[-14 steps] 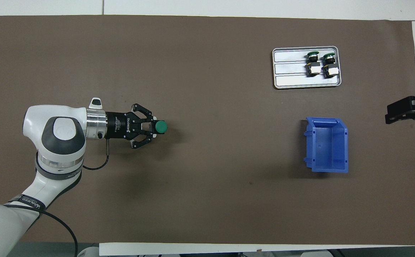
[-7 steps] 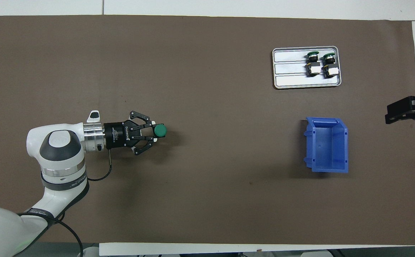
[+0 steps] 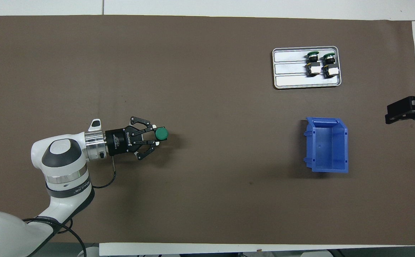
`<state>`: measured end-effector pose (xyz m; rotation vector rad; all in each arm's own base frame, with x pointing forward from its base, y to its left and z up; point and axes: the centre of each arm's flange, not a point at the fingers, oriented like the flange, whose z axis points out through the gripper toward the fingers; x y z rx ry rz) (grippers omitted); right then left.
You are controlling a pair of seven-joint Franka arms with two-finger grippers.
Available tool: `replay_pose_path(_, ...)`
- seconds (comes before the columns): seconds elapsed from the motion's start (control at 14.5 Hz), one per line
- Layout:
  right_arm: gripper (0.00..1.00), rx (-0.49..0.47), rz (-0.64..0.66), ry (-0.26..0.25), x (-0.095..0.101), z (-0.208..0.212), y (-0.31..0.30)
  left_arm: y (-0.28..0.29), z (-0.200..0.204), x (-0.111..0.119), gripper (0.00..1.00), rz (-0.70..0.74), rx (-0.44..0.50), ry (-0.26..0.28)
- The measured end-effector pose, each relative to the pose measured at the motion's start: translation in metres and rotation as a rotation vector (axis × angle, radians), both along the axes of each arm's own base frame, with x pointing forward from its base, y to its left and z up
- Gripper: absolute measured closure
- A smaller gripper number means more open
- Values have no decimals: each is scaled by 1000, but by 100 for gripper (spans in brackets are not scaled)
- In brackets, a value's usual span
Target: Place and press button with both arms
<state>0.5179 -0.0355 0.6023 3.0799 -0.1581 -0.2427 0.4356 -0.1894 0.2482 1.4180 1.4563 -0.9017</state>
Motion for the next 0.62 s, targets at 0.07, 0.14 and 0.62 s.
replay_pose_path(0.07,1,0,0,0,0,0,0,0,-1,-1,67,10,-5,1)
replay_pose_path(0.14,1,0,0,0,0,0,0,0,-3,-2,67,12,-6,1)
replay_pose_path(0.62,1,0,0,0,0,0,0,-6,-13,-9,67,21,-15,11)
